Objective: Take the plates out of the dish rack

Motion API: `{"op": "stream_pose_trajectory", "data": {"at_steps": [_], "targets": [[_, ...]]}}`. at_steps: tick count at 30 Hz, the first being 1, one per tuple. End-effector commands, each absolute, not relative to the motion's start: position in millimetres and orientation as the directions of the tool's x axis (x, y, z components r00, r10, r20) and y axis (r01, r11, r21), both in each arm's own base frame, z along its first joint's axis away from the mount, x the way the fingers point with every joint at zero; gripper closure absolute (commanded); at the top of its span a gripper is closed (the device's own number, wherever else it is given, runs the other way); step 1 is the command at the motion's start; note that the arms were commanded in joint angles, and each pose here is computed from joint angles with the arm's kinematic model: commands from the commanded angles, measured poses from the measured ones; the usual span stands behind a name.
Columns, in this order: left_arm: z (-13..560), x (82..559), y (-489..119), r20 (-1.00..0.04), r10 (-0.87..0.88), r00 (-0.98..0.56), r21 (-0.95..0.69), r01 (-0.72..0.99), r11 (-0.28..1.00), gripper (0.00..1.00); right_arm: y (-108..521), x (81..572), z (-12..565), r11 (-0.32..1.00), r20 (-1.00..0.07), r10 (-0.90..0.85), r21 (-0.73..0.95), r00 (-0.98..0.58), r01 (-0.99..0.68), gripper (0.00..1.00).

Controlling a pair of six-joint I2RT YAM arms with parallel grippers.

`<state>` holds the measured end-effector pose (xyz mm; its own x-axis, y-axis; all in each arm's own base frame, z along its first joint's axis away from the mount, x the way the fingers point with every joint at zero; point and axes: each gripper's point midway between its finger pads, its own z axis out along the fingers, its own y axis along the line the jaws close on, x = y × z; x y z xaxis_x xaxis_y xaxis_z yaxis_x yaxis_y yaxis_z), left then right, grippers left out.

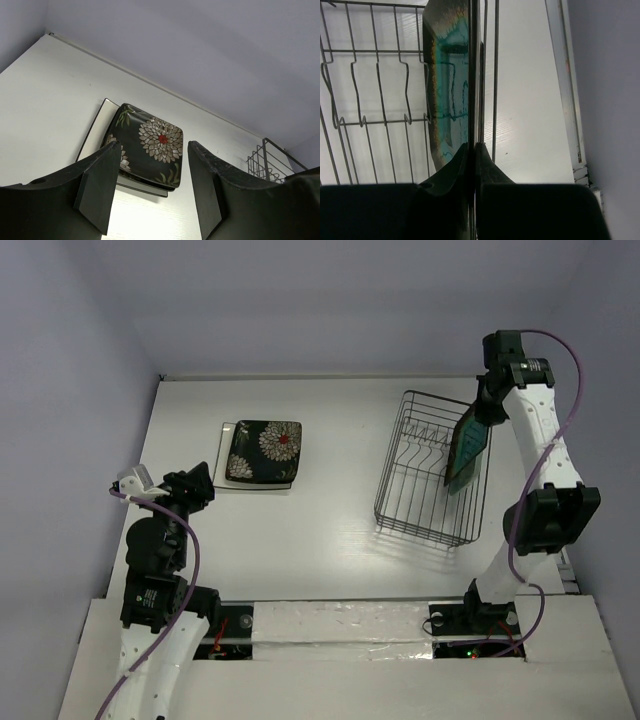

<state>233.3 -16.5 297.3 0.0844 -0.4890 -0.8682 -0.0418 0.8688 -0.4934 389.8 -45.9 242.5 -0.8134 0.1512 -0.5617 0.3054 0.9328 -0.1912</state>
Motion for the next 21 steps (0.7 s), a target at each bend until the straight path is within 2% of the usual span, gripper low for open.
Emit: {"op": "stream_pose_trajectory", "data": {"at_steps": [1, 12, 18, 21], "targets": [[306.7, 235.0, -18.2, -0.860, -0.496, 0.120, -0.501, -0.013, 0.866, 0.47, -44.5, 401.2, 349.1, 0.924, -0.806, 0.148, -0.095, -0.573, 0.371, 1.00], [305.7, 235.6, -18.4, -0.860, -0.497, 0.118, -0.502, -0.014, 0.865, 0.47, -23.0, 382.6, 429.2, 0.942, -0.897, 0.210, 0.079, -0.388, 0.325, 1.00], [306.2, 236.4, -16.3, -0.859, -0.496, 0.124, -0.502, -0.021, 0.865, 0.47, 43.0, 378.8, 464.7, 0.947, -0.906, 0.321, 0.303, -0.276, 0.107, 1.00], [305.9, 236.7, -16.4, -0.859, -0.497, 0.123, -0.503, -0.022, 0.864, 0.47, 105.3, 384.9, 483.8, 0.874, -0.863, 0.445, 0.477, -0.238, -0.096, 1.00]]}}
